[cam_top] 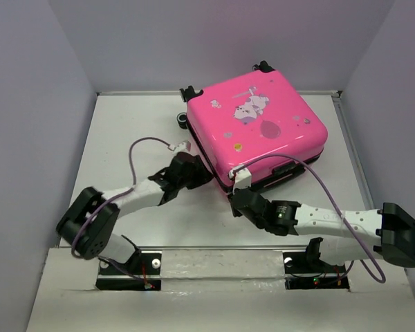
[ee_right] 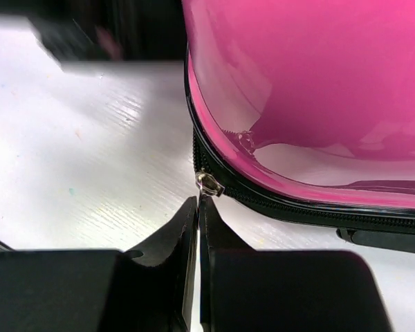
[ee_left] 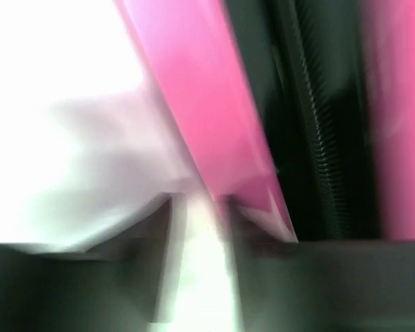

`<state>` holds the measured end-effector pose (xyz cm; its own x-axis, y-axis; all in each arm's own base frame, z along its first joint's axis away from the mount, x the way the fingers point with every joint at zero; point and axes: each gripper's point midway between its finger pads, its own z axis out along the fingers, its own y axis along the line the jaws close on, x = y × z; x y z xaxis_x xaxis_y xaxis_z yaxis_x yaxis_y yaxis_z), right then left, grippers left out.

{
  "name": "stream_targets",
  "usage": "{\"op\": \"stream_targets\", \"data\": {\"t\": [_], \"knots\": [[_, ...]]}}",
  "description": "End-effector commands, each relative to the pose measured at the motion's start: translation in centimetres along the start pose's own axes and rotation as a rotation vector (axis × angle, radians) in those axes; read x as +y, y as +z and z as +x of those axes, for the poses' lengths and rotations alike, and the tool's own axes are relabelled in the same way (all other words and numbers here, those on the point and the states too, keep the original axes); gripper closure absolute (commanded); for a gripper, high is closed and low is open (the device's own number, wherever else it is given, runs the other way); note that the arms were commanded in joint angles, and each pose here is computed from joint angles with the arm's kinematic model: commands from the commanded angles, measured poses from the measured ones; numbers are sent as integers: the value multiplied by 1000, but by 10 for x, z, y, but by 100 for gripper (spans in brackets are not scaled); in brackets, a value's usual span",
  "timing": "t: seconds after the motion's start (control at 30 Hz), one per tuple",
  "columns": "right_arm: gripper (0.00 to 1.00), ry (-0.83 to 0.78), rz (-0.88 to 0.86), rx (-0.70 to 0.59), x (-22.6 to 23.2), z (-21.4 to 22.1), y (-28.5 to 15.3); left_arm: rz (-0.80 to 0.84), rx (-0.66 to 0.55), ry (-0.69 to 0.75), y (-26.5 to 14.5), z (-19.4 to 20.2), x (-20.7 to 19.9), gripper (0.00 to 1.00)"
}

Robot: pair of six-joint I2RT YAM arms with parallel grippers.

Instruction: Pack the luggage

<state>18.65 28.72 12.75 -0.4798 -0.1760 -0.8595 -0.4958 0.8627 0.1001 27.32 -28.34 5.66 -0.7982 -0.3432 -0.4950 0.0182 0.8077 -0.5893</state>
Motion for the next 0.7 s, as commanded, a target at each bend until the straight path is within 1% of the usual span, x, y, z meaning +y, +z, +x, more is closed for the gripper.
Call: {"op": "stream_targets", "data": {"t": [0.0,0.03,0.07,0.1,0.13,0.17,0.23,0.27,0.3,0.4,0.43,0.47,0.5,0.53,0.6,0.67], "knots": [[93,164,-306,-185,76,-63,-28,215,-421,-76,-86,-130,-39,28],[93,173,-299,-159,71,-49,-26,173,-430,-67,-96,-138,-27,13],[93,176,-308,-151,71,-45,-28,187,-457,-62,-112,-151,-29,9],[93,175,-307,-140,69,-39,-27,154,-490,-77,-120,-172,-17,6],[93,177,-307,-125,68,-32,-26,146,-501,-65,-127,-189,-22,5],[93,176,-310,-121,67,-30,-27,175,-480,-58,-129,-195,-27,4],[93,172,-312,-112,67,-26,-26,162,-491,-71,-129,-222,-25,3],[93,170,-312,-108,67,-24,-26,188,-475,-64,-122,-241,-37,3],[93,166,-311,-107,67,-24,-25,199,-466,-70,-118,-252,-40,3],[93,149,-312,-96,68,-22,-24,190,-431,-113,-82,-296,-38,3],[93,148,-314,-94,69,-22,-24,171,-409,-116,-79,-291,-33,3],[93,144,-317,-86,69,-19,-23,168,-398,-106,-63,-309,-37,3],[93,142,-317,-83,70,-18,-22,195,-408,-92,-67,-327,-53,3],[93,140,-315,-79,69,-16,-21,167,-360,-107,-41,-327,-42,3],[93,137,-312,-71,70,-14,-20,143,-325,-115,-25,-332,-40,3],[93,140,-324,-63,72,-12,-20,135,-327,-122,-7,-350,-42,3]]}}
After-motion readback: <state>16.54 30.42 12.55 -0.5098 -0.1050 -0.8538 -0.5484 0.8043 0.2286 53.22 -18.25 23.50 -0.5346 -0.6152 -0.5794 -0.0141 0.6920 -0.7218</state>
